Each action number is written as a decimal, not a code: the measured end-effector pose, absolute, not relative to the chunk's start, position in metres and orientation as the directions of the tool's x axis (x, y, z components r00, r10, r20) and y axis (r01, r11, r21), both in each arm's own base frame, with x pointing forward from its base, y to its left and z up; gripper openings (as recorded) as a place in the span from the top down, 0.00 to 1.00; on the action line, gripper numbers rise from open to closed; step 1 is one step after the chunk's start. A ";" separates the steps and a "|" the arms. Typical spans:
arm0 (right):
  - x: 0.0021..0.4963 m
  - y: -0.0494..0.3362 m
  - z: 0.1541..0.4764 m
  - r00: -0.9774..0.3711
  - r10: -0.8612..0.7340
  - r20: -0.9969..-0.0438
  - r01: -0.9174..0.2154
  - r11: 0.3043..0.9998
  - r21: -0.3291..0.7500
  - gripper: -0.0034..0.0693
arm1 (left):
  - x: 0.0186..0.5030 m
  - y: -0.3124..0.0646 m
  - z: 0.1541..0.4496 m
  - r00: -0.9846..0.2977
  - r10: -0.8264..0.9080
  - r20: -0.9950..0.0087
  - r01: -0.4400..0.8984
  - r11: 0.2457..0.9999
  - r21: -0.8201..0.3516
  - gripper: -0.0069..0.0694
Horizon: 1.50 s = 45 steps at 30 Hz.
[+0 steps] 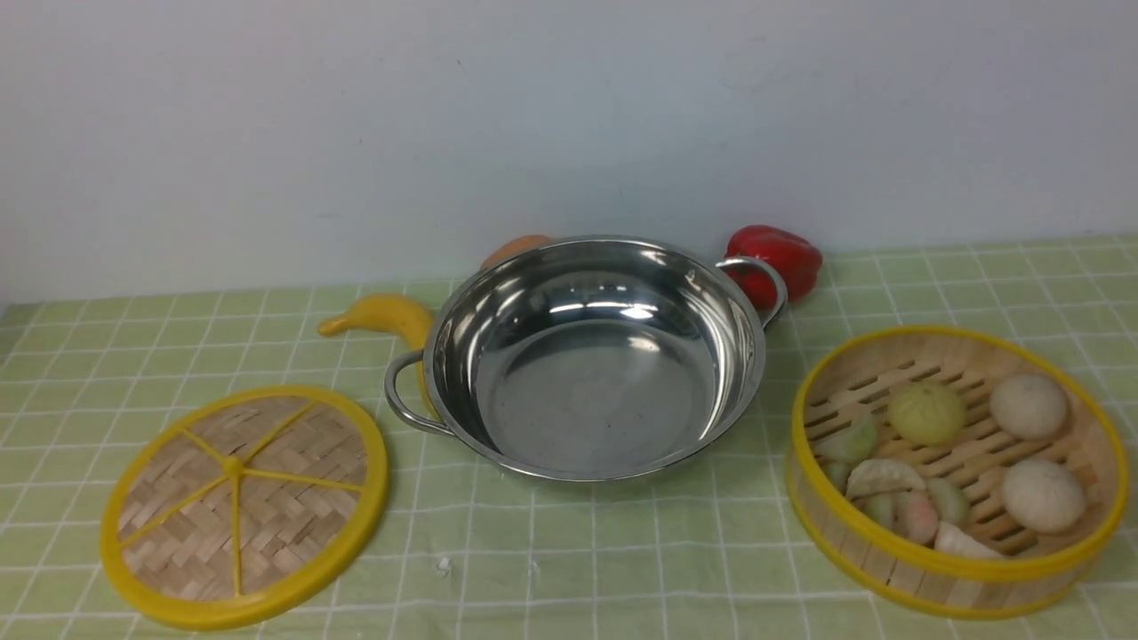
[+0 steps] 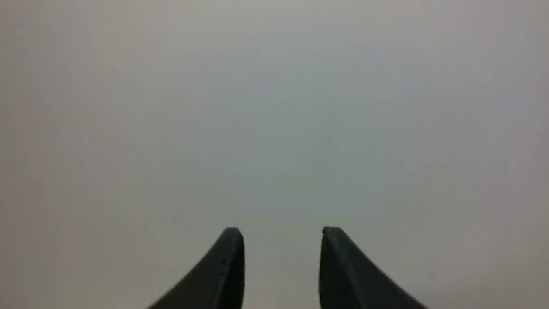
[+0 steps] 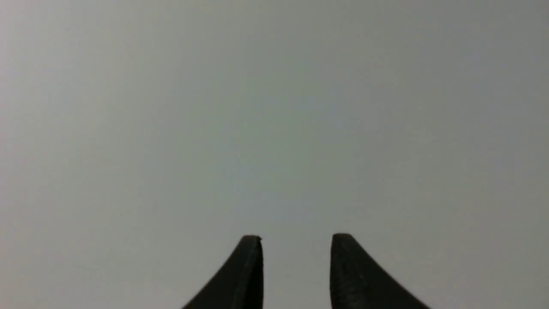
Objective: Place the steamer in the pot on the green tablecloth, and put the lid on the steamer.
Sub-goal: 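Reach for and grasp the rim of the bamboo steamer holding the buns with the right gripper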
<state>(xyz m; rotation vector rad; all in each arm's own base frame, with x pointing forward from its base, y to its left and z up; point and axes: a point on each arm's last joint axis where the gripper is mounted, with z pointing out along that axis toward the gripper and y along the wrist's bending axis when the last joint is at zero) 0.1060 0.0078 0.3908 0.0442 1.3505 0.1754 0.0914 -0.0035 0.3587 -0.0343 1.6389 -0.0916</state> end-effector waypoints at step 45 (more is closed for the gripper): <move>0.324 -0.041 0.176 -0.909 0.313 -0.275 0.285 0.948 0.140 0.62 | 0.206 -0.004 0.250 -0.877 0.051 -0.478 0.113 0.988 -0.103 0.59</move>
